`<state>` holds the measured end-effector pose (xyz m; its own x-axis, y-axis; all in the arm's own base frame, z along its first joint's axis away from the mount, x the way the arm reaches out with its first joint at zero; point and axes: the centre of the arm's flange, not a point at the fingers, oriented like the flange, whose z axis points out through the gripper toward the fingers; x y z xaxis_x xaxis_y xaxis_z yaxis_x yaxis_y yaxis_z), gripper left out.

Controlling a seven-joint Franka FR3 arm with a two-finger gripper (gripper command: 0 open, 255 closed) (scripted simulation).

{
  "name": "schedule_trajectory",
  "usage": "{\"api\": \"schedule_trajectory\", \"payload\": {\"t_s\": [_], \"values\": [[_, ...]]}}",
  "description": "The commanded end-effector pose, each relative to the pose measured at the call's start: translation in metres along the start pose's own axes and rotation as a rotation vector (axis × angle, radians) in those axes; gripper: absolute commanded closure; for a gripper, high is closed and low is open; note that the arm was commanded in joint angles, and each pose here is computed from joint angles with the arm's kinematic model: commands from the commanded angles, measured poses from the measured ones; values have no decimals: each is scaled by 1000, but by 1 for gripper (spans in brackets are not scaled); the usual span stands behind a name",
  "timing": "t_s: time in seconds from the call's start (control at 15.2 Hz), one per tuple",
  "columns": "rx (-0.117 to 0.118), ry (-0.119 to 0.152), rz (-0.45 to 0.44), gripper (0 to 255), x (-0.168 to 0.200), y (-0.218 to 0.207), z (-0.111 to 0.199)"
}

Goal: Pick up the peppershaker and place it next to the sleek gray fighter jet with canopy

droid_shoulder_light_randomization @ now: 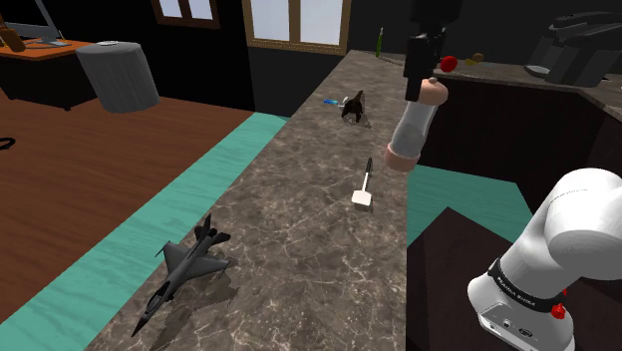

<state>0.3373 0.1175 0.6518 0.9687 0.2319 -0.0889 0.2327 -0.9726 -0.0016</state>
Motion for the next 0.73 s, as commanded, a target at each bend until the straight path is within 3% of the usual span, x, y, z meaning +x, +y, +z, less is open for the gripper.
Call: {"api": "schedule_trajectory", "payload": {"t_s": [0.0,0.66], "values": [[0,0,0,255,4,-12,-3],[0,0,0,255,48,-134,19]]}}
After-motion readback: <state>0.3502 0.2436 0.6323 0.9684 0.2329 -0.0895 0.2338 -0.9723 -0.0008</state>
